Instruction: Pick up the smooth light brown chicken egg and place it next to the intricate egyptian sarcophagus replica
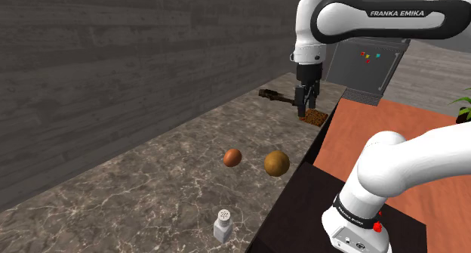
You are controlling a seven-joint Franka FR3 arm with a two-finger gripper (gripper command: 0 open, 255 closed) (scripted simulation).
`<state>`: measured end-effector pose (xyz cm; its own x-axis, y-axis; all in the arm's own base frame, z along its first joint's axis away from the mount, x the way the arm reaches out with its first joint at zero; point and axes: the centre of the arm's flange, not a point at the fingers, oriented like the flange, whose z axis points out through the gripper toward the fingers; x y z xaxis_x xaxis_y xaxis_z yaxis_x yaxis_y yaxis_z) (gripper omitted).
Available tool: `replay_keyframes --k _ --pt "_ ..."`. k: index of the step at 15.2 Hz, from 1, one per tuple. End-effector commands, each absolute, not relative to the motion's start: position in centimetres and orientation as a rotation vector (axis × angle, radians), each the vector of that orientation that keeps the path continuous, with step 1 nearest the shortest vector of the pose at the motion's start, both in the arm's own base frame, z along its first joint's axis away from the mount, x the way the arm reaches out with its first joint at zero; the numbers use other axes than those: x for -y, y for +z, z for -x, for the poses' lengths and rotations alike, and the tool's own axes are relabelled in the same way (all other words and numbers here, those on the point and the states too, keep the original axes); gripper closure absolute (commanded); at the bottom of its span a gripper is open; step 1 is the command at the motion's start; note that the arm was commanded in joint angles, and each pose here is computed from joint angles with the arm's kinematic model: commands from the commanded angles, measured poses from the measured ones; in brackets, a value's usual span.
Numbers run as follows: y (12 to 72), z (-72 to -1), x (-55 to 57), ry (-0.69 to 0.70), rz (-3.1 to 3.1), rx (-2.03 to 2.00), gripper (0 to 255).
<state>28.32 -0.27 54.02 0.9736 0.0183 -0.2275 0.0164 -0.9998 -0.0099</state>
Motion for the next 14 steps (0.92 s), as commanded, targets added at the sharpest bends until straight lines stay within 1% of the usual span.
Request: replay_keyframes --k 1,7,14 --pt "54.0 -28.3 0.3 0.359 3.113 0.027 0" --pt "49.9 -30.6 -6.2 0.343 3.129 -0.423 0" --pt "44.6 -35.3 -12.1 0.315 3.064 -0.953 0"
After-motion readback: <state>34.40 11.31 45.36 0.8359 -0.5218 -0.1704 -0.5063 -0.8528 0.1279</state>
